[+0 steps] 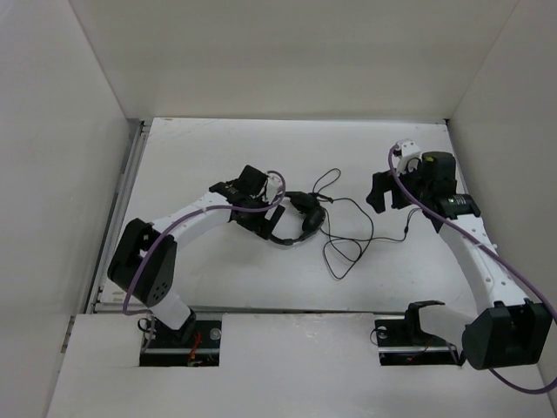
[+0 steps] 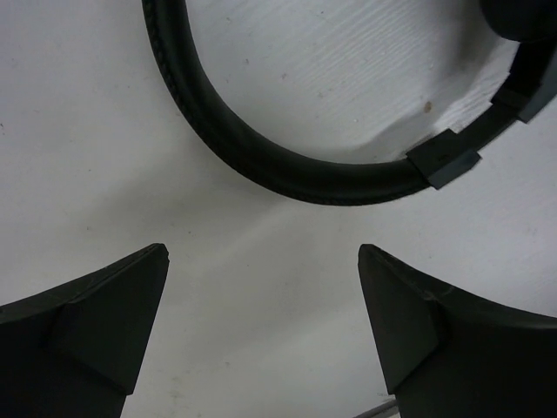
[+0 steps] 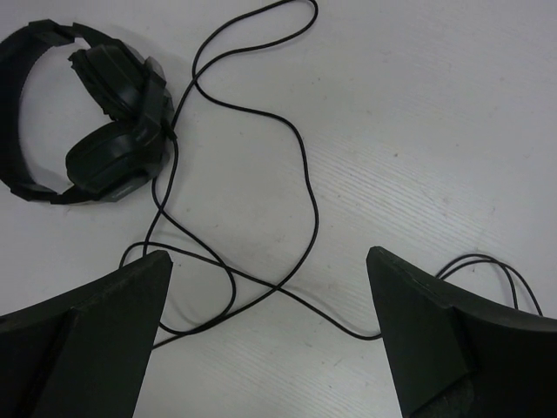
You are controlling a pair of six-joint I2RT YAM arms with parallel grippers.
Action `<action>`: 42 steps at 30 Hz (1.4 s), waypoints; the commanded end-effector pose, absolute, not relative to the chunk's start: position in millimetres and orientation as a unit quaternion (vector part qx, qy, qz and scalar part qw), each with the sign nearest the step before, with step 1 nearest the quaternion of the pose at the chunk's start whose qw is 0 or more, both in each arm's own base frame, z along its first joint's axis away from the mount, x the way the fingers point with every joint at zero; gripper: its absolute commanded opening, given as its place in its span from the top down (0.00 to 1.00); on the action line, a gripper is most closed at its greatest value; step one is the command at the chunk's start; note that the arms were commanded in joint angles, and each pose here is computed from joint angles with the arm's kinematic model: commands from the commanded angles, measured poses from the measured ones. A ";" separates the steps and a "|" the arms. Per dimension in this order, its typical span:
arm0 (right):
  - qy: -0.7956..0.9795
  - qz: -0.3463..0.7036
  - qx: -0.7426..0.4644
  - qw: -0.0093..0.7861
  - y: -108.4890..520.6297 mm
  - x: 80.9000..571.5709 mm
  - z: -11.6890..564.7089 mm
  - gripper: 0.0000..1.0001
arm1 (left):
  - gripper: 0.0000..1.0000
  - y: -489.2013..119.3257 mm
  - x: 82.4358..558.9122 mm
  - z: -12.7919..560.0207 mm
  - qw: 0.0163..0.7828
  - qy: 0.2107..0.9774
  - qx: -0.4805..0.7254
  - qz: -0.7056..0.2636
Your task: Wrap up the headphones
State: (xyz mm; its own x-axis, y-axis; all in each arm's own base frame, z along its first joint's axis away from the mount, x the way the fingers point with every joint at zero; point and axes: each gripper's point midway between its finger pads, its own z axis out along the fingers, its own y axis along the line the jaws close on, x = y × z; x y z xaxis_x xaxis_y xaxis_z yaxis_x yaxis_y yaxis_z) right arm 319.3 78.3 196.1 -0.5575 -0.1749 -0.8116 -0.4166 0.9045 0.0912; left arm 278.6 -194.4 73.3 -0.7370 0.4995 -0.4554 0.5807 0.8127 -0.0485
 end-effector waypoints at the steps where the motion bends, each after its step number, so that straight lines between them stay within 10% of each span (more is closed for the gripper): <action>1: 0.838 0.164 -0.173 0.490 92.6 334.8 228.5 0.00 | 0.12 -191.2 299.8 64.0 0.238 0.930 0.273 -0.063; 20: 0.830 0.191 -0.161 0.499 100.8 340.7 229.4 0.00 | 0.22 -228.4 317.3 86.3 0.232 0.943 0.188 -0.149; 28: 0.826 0.200 -0.158 0.502 104.0 340.2 235.6 0.00 | 0.50 -225.3 326.6 50.1 0.195 0.963 0.132 -0.133; 42: 0.824 0.202 -0.130 0.513 89.4 340.1 241.7 0.00 | 0.69 -239.5 329.1 15.1 0.177 0.972 0.110 -0.108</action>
